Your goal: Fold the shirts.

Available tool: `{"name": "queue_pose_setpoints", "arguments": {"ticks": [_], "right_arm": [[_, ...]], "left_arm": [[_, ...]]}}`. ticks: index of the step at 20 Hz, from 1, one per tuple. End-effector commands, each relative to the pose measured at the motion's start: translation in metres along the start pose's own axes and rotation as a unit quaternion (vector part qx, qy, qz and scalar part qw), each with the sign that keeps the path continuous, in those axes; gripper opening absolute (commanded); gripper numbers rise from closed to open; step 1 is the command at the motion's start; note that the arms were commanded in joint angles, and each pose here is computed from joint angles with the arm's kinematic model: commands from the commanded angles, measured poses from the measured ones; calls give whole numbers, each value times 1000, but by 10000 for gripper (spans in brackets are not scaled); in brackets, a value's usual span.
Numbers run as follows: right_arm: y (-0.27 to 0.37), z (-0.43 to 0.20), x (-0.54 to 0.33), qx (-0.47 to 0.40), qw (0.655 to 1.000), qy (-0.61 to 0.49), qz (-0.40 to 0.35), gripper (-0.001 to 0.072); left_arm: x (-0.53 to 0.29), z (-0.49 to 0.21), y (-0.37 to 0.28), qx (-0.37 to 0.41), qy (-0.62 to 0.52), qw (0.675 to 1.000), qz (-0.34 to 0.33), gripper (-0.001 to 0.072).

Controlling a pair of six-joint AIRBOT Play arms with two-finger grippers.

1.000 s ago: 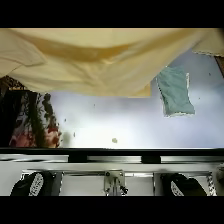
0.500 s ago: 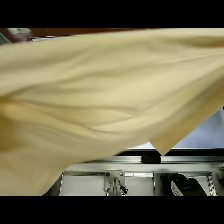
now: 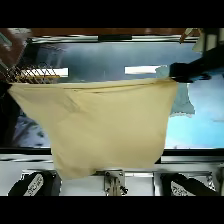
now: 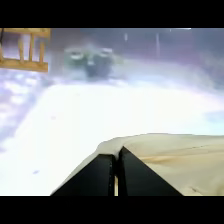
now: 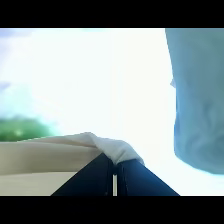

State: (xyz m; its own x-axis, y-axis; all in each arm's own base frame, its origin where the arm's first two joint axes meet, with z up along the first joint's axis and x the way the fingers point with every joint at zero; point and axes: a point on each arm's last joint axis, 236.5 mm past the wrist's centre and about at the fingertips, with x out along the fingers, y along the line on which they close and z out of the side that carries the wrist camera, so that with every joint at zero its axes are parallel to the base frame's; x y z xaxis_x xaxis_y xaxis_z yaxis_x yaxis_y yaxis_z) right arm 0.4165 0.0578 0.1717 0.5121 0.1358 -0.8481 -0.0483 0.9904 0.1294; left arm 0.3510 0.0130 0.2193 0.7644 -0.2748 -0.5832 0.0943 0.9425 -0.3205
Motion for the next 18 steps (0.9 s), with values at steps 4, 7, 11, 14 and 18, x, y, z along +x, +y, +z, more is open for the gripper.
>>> {"name": "queue_pose_setpoints", "arguments": {"ticks": [4,7,11,14,18], "right_arm": [[0,48,172,61,996,-51,33,85],[-4,86,184,65,988,-135,34,85],[-15,93,201,57,986,-156,19,85],[-25,55,228,92,993,-78,10,85],[-34,15,239,102,995,5,1,84]], "left_arm": [[176,-21,25,-33,97,993,-52,36],[233,8,9,0,55,997,-53,36],[267,33,17,-1,-3,1000,-28,36],[280,4,32,-35,46,998,-29,36],[279,-22,41,-80,99,991,-37,35]]}}
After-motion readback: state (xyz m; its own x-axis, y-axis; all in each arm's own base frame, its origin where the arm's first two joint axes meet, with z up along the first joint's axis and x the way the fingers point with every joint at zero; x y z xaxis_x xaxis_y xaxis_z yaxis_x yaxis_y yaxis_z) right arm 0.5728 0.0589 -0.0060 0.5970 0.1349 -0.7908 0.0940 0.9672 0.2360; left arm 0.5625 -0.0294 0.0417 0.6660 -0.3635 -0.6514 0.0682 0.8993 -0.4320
